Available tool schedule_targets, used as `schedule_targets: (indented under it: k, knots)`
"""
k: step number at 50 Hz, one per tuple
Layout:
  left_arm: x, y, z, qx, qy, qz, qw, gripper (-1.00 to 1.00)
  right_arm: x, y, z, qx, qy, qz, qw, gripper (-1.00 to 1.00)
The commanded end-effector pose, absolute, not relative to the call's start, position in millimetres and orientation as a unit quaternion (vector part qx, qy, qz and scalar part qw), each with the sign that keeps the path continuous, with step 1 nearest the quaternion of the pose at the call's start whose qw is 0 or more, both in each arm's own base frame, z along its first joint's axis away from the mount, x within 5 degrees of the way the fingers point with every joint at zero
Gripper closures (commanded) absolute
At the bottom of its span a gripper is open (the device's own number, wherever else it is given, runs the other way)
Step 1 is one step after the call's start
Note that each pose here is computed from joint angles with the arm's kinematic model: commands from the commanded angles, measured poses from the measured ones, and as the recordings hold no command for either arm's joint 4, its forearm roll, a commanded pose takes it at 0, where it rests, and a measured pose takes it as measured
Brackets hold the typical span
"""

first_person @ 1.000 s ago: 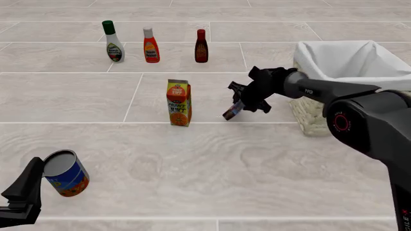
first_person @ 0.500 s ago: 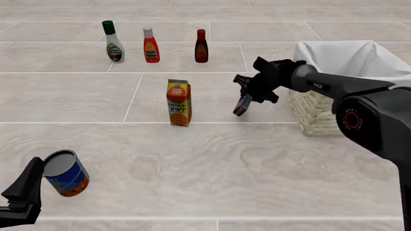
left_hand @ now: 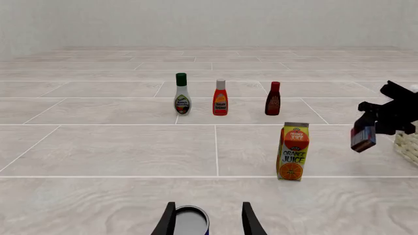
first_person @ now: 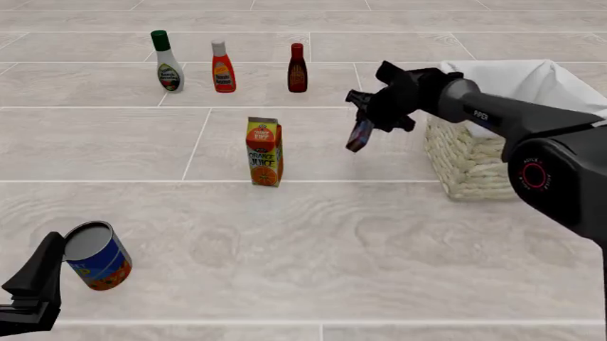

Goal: Pick the chocolate pudding and place it in the basket.

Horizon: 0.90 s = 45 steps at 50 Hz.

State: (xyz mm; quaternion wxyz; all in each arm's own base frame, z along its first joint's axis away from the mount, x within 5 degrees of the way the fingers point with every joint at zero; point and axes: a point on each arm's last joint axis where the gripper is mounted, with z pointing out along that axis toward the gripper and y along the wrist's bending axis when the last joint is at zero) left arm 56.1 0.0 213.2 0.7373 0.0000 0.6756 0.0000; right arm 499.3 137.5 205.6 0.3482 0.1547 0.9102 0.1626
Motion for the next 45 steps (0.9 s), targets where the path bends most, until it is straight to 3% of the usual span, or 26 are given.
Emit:
schedule_targets:
  k: [1,45]
  knots:
    - [56.1,0.0,213.2,0.000,0.676,0.000,0.737,-1.00,499.4,130.1,228.8,0.139,0.899,0.165,0.382,1.00]
    - [56.1,0.0,213.2,0.000,0.676,0.000,0.737,-1.00,471.7,126.0,310.7,0.097,0.857,0.185,0.471,1.00]
